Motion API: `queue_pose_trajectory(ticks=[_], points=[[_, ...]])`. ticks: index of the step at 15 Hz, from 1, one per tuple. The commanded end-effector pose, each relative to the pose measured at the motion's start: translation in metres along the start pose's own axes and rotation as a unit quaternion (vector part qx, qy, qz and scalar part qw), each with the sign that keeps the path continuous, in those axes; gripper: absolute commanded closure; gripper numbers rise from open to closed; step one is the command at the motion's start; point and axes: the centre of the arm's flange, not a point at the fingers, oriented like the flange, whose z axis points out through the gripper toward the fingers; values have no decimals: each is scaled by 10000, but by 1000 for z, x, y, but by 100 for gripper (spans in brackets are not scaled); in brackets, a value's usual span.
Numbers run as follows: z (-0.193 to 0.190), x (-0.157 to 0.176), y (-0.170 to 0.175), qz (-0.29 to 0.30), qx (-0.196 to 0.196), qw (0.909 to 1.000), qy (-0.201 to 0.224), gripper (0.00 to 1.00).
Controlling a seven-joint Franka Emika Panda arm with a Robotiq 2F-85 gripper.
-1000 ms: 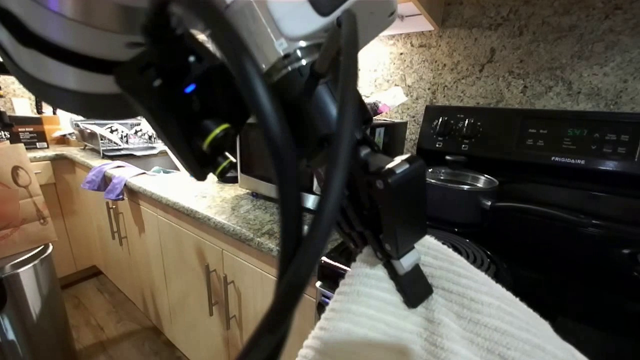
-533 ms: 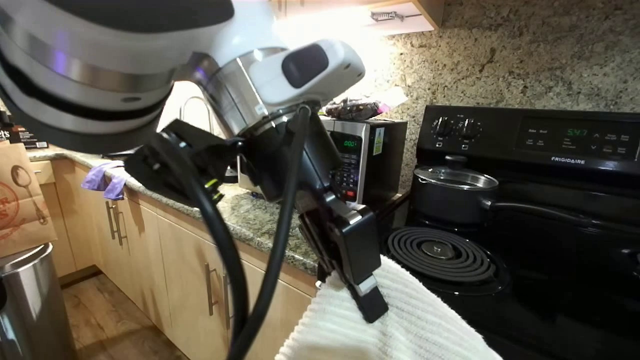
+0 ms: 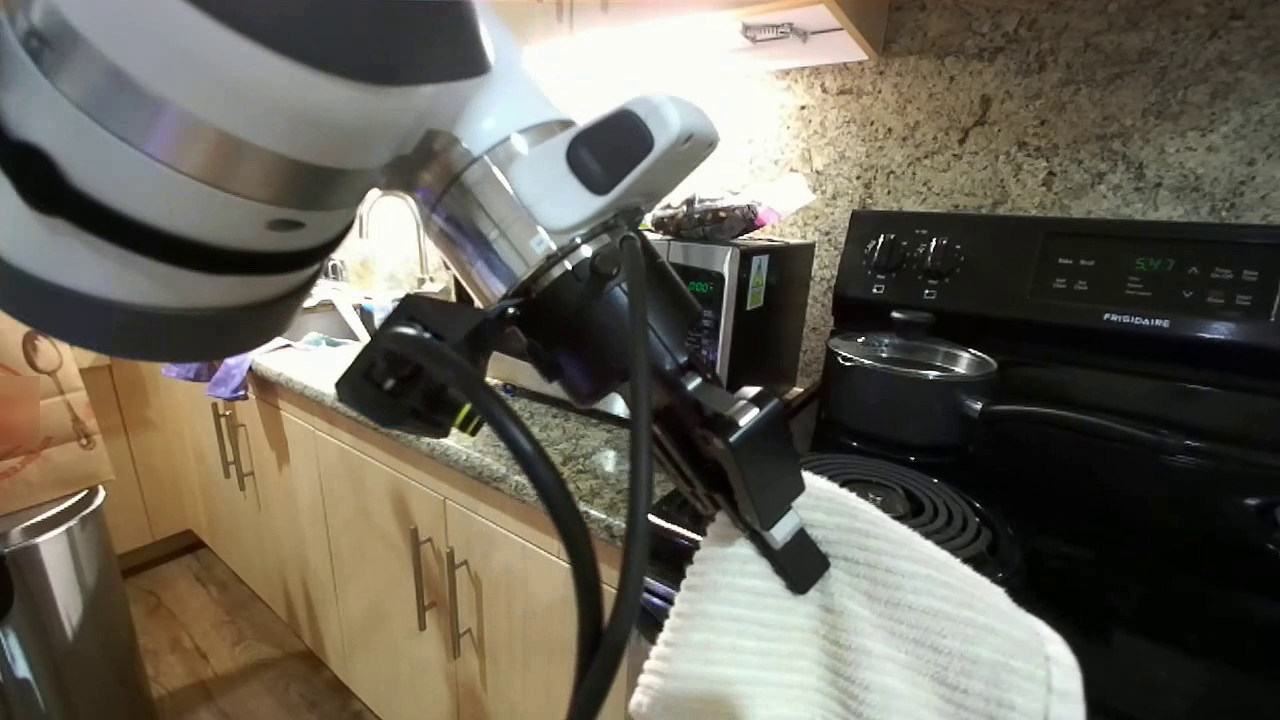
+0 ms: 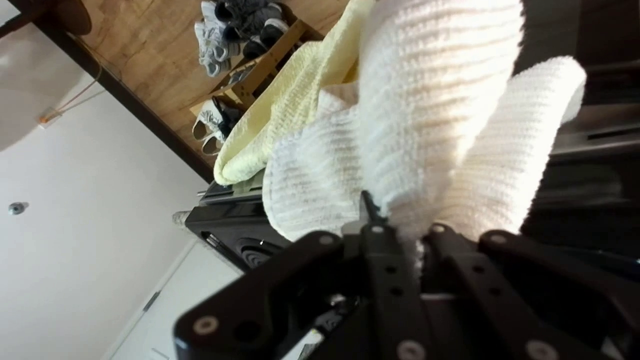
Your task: Remove the towel from the stove and hang it on the oven door
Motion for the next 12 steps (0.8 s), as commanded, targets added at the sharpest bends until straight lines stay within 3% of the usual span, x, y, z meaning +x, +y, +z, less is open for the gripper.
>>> queue_pose_trajectory(ticks=[1, 4, 8, 12], points=[[-3, 12, 18, 431, -218, 9976, 498, 91], [2, 7, 18, 676, -242, 9958, 568, 91], [28, -18, -25, 588, 91, 9976, 350, 91], [39, -25, -59, 377, 254, 9982, 390, 91]])
